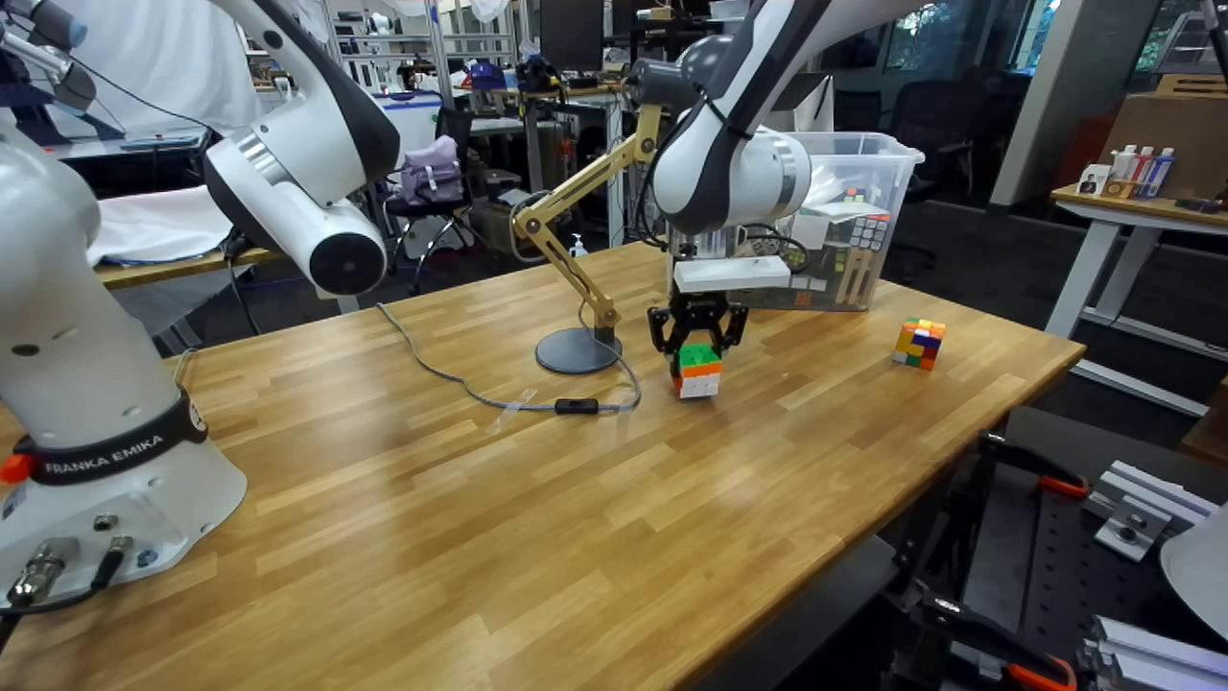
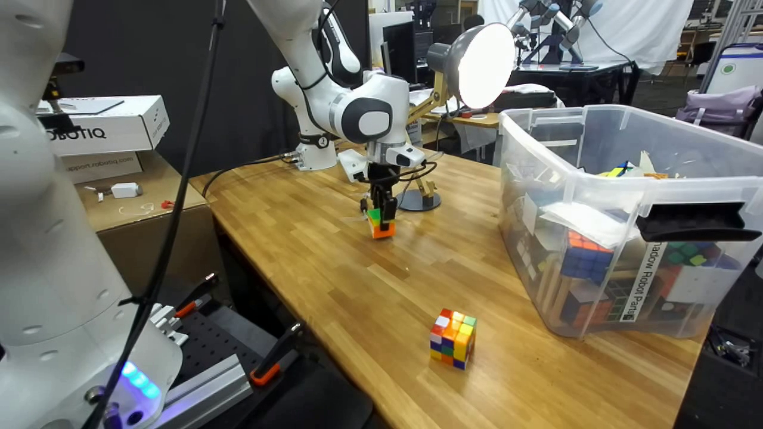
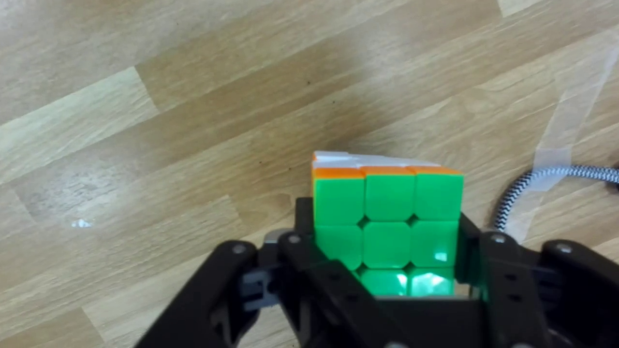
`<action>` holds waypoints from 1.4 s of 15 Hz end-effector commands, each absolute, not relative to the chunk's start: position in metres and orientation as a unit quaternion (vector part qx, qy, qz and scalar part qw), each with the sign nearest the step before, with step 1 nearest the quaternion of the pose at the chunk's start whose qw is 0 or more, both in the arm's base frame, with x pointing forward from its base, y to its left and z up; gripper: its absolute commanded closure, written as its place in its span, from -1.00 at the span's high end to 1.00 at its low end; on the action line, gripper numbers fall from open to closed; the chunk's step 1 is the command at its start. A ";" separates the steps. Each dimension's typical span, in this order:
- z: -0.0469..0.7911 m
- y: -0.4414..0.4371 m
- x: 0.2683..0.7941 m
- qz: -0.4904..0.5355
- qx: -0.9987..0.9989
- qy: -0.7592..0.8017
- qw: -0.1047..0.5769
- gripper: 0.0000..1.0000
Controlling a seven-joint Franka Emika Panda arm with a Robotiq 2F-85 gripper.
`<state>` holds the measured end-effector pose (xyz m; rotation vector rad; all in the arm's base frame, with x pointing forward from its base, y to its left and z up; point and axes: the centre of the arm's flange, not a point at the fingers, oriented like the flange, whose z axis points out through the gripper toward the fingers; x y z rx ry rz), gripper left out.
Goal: Take the cube on the left and move it closer to the lamp
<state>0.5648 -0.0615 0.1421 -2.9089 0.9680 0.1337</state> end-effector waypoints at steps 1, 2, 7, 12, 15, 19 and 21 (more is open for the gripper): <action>0.135 -0.066 0.568 0.050 -0.948 0.311 0.032 0.50; 0.132 -0.067 0.567 0.054 -0.949 0.308 0.038 0.56; 0.127 -0.064 0.560 0.055 -0.951 0.302 0.038 0.95; 0.130 -0.061 0.555 0.055 -0.952 0.299 0.040 1.00; 0.140 -0.054 0.542 0.051 -0.956 0.285 0.043 1.00; 0.169 -0.039 0.524 0.026 -0.967 0.248 0.056 1.00; 0.188 -0.034 0.513 0.019 -0.971 0.230 0.062 1.00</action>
